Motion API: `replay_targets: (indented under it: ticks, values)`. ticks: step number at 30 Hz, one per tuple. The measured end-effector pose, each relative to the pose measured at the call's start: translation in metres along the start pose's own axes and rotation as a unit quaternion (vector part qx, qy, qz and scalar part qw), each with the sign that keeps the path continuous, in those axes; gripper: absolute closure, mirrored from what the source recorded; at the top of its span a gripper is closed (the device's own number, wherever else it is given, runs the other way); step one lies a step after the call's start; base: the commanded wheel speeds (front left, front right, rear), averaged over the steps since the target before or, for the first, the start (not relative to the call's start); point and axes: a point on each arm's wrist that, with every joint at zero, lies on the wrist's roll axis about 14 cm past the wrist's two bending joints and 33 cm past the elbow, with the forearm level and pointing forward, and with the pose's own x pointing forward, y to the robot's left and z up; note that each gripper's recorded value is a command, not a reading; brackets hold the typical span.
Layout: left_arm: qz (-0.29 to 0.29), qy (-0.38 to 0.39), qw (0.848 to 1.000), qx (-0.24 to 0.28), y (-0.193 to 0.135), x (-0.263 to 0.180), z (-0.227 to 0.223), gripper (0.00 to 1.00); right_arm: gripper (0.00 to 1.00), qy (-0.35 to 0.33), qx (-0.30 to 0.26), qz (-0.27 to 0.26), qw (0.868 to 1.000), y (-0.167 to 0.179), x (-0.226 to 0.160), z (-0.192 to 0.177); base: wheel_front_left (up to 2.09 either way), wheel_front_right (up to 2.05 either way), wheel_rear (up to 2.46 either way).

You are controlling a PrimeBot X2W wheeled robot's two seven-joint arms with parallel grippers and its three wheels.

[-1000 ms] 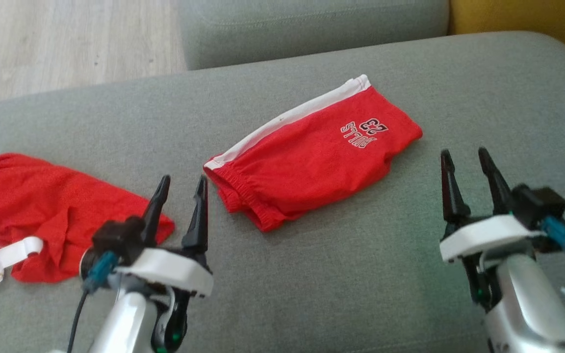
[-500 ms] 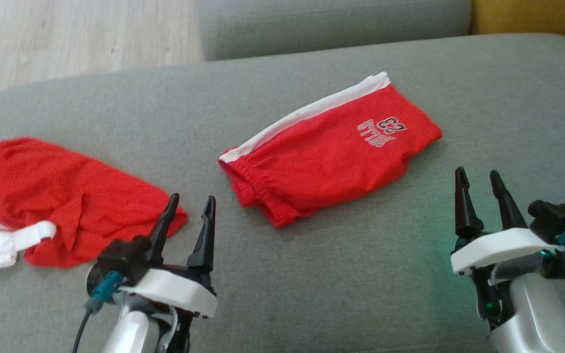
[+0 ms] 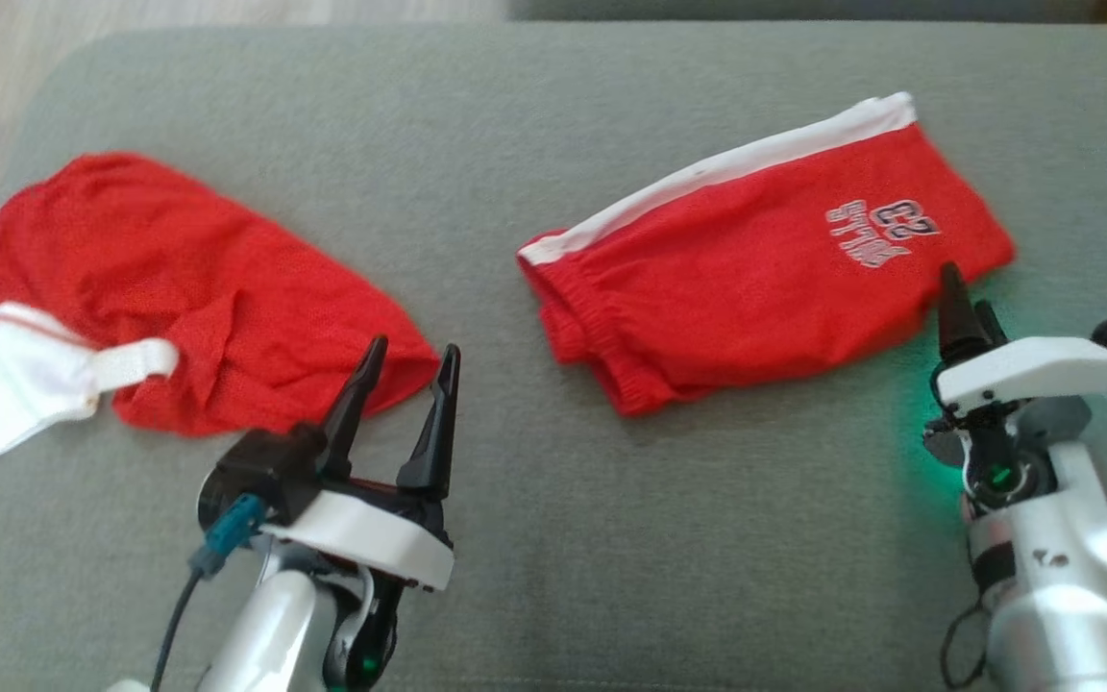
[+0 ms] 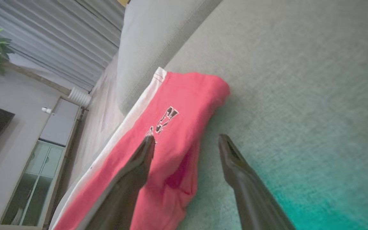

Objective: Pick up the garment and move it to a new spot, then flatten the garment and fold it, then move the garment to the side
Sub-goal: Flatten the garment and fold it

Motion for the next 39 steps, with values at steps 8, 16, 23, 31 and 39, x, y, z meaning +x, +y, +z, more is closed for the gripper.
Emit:
replay_targets:
  ticks: [8, 16, 23, 31, 39]
  values:
    - [0.025, -0.009, 1.0, 0.001, 0.017, 0.007, 0.007, 0.0, 0.0, 0.046, 0.036, -0.031, 0.998, -0.003, 0.041, -0.013, 0.0, 0.0, 0.0]
    - [0.044, -0.008, 0.999, 0.005, 0.03, 0.012, 0.007, 0.0, 0.0, 0.073, 0.023, -0.03, 0.997, 0.009, 0.075, -0.015, 0.0, 0.0, 0.0]
    - [0.049, -0.008, 0.999, 0.004, 0.034, 0.014, 0.006, 0.0, 1.0, 0.081, 0.007, -0.029, 0.996, 0.015, 0.088, -0.012, 0.0, 0.0, 0.0]
    - [0.042, -0.013, 0.999, 0.004, 0.027, 0.014, 0.01, 0.0, 1.0, 0.068, 0.01, -0.032, 0.997, 0.017, 0.079, -0.007, 0.0, 0.0, 0.0]
    - [0.018, -0.026, 0.999, 0.002, 0.011, 0.016, 0.018, 0.0, 1.0, 0.007, 0.029, -0.057, 0.998, -0.005, 0.051, 0.009, 0.0, 0.0, 0.0]
